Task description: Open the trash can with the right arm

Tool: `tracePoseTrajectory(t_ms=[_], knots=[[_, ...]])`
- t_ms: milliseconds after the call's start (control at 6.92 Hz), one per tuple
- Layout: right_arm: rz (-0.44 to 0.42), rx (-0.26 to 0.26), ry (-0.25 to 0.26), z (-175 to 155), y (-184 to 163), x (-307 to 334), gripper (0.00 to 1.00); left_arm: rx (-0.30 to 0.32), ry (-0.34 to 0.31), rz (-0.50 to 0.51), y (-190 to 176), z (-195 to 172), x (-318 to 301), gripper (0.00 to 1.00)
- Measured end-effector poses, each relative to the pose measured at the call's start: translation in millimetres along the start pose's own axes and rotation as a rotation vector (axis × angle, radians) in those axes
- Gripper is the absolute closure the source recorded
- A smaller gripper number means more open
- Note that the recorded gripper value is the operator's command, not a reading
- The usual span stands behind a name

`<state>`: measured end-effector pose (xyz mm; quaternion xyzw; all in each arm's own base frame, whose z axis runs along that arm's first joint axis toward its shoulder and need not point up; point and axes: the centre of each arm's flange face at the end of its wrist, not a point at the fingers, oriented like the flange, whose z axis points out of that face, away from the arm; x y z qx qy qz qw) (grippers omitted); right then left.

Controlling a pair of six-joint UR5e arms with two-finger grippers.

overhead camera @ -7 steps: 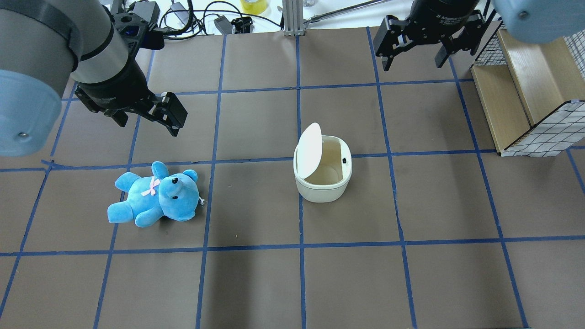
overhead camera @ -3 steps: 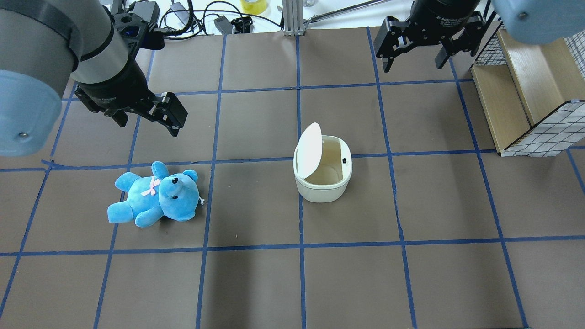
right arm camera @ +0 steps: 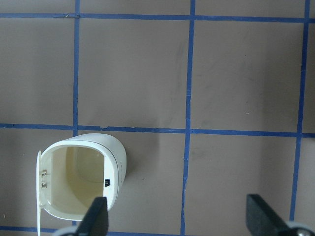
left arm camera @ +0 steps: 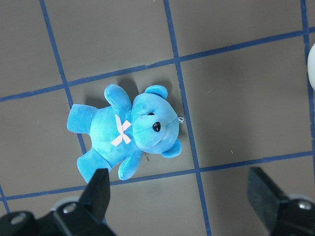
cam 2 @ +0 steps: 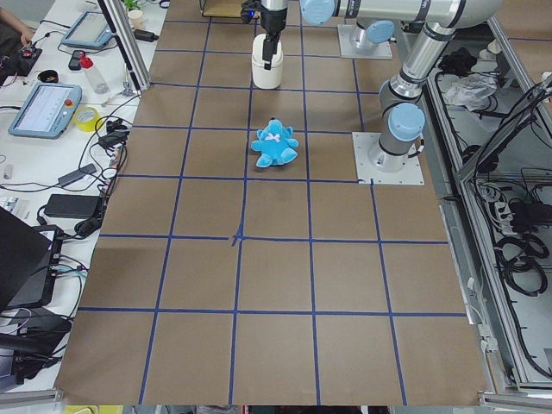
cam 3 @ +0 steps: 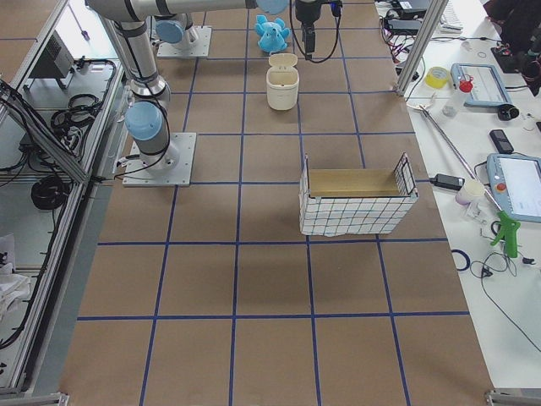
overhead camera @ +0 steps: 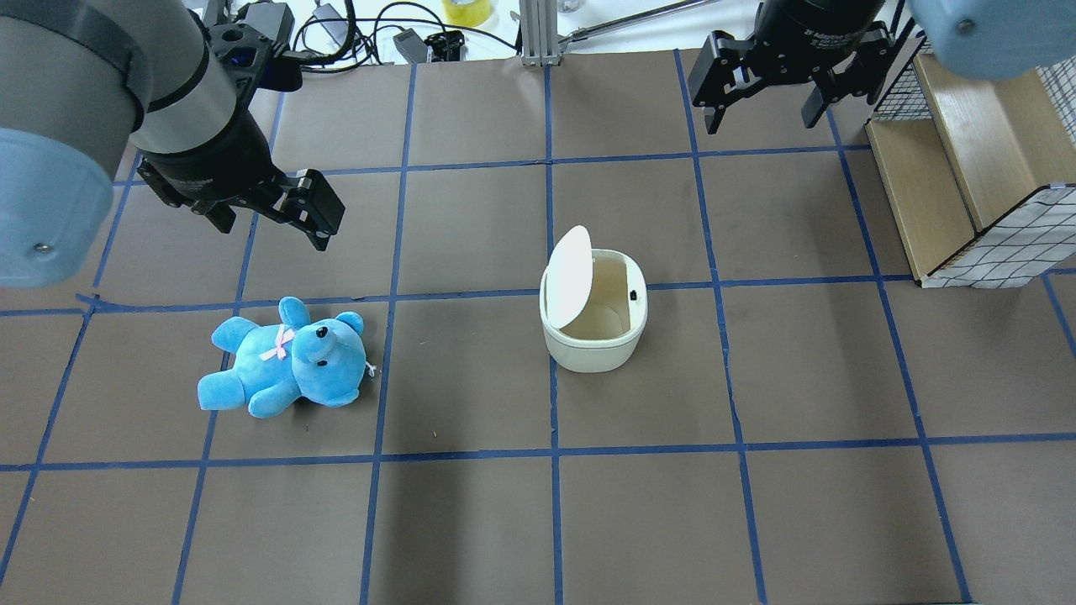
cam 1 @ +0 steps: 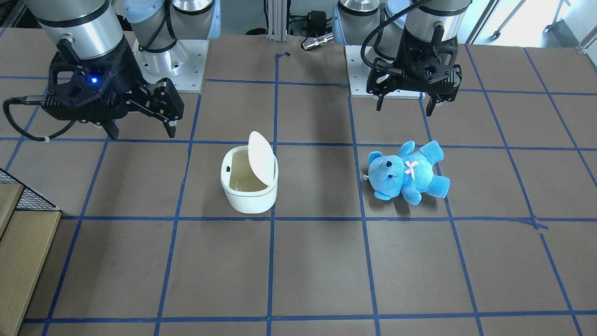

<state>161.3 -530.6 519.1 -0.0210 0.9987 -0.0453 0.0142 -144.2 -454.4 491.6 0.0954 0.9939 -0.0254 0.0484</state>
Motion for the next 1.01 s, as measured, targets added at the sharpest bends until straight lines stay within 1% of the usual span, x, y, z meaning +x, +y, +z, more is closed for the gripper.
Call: tracePoseTrajectory(t_ms=[1011], knots=[[-0.003, -0.001, -0.004, -2.0, 2.0, -2.1, 0.0, 0.0, 0.0, 0.0, 0.0, 0.0, 0.0, 0.0]])
